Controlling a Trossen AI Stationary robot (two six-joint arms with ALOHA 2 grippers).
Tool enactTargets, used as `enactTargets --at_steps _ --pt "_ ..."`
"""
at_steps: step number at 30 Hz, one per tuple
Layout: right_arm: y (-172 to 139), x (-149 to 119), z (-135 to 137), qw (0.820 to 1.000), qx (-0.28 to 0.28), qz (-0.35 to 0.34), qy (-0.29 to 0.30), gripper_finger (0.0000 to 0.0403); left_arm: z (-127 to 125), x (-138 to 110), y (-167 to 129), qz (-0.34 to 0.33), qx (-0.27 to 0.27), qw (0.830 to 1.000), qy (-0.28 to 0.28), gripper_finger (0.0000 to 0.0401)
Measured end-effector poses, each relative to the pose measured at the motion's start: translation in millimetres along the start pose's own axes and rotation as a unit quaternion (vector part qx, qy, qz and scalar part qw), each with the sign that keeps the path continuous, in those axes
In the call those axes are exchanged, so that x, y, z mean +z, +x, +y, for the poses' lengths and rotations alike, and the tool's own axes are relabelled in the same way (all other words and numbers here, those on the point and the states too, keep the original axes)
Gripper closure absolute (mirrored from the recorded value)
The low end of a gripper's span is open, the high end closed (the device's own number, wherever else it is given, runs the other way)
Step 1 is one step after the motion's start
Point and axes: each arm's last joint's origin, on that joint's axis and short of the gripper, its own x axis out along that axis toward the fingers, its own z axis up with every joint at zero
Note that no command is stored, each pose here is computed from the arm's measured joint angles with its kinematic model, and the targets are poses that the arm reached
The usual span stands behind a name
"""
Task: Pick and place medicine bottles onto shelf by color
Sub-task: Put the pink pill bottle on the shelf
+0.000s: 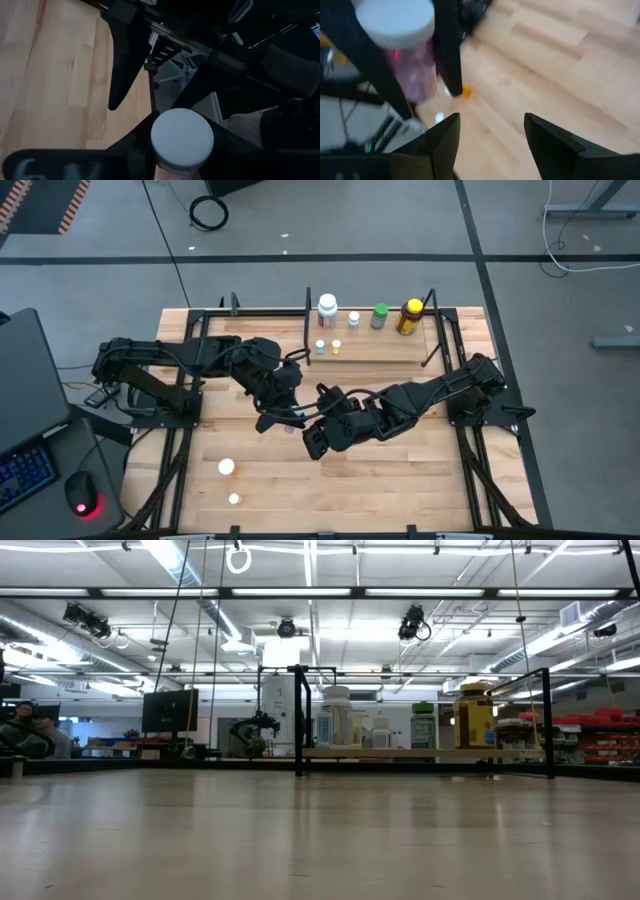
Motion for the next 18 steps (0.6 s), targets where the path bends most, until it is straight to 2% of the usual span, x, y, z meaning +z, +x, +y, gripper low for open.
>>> enactTargets --at_steps 3,5,9,11,14,18 --pt "-0.3 2.6 1.2 0.998 -0.008 -0.052 0.019 0.0174 1.7 1.1 -0.9 -0.002 0.001 1.0 -0.003 0.029" --pt "-0.3 3.3 1.9 0.998 -0.005 -0.057 0.022 0.0174 2.3 1.5 -2.1 -0.003 0.002 1.0 -0.008 0.0289" --pt "0.8 -0.9 0.4 1.0 0.005 0.009 0.007 0.0174 5.3 3.6 -3.4 -0.008 0.004 1.0 -0.016 0.0296" --pt "1.8 -9.4 -0.5 1.0 -0.001 0.019 -0.003 0.0174 8.5 6.9 -5.5 -0.019 0.008 0.999 -0.024 0.0299" --pt "-3.3 -19.4 4.2 1.0 -0.002 -0.018 -0.017 0.0174 13.4 13.0 -9.1 -0.04 0.009 0.998 -0.047 0.0299" --pt "-11.6 -27.2 9.0 0.994 -0.013 -0.101 -0.029 0.0174 17.1 24.9 -14.9 -0.086 -0.006 0.994 -0.071 0.0292"
